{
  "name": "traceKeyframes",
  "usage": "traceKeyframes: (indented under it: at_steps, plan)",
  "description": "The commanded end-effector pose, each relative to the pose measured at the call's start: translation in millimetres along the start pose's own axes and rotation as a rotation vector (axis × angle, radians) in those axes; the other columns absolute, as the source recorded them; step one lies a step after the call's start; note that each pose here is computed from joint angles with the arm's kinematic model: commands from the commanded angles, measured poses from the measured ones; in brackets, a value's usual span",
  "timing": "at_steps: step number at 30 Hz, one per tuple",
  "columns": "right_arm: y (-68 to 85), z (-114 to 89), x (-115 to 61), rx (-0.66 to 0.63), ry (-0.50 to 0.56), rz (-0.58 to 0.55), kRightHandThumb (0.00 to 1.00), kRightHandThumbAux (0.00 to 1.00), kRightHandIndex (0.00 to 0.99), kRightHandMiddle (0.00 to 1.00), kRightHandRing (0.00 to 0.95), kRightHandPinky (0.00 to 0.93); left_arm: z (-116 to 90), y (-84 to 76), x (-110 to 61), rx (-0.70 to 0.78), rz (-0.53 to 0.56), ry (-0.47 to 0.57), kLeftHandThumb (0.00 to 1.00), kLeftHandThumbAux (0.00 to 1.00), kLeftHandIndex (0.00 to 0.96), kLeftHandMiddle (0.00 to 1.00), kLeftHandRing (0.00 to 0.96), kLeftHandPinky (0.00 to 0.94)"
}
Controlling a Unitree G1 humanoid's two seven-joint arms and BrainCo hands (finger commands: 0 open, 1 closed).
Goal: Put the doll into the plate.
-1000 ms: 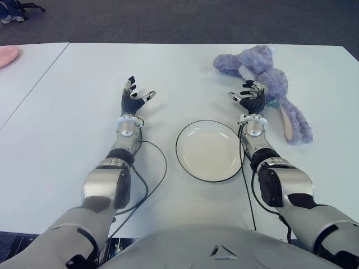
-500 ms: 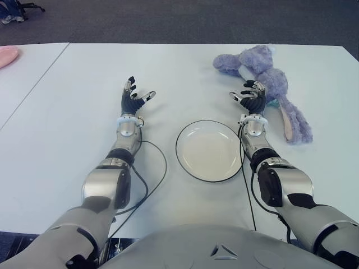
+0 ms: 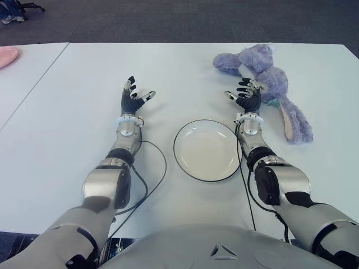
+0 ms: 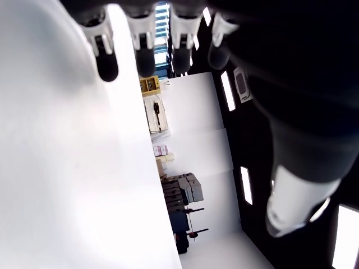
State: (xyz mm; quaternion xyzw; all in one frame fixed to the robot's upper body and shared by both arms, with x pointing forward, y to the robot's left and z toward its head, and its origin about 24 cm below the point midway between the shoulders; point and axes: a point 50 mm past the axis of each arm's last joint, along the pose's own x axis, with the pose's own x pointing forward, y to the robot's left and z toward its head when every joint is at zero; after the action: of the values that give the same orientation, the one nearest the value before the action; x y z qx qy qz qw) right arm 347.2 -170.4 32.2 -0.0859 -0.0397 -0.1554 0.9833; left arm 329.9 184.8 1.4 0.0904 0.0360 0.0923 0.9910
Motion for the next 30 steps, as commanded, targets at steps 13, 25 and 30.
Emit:
traceKeyframes:
  at_steps: [13,25,30]
  plan:
    - [19.8,36.3,14.9,0.038,-0.138,0.098,0.141,0.919,0.226,0.311,0.316,0.292,-92.9,-12.3,-69.7,0.023,-0.042,0.443,0.000,0.748,0.081,0.086,0.094,0.146]
    - [1.1,74.7,40.8,-0.074,-0.294,0.112,0.191,0.898,0.210,0.307,0.302,0.260,-93.0,-13.4,-70.9,-0.006,-0.032,0.439,0.000,0.776,0.081,0.098,0.104,0.153]
    - [-2.2,85.4,46.9,-0.125,-0.331,0.114,0.205,0.890,0.202,0.307,0.298,0.247,-93.2,-13.8,-71.1,-0.006,-0.033,0.442,0.000,0.784,0.075,0.101,0.107,0.154]
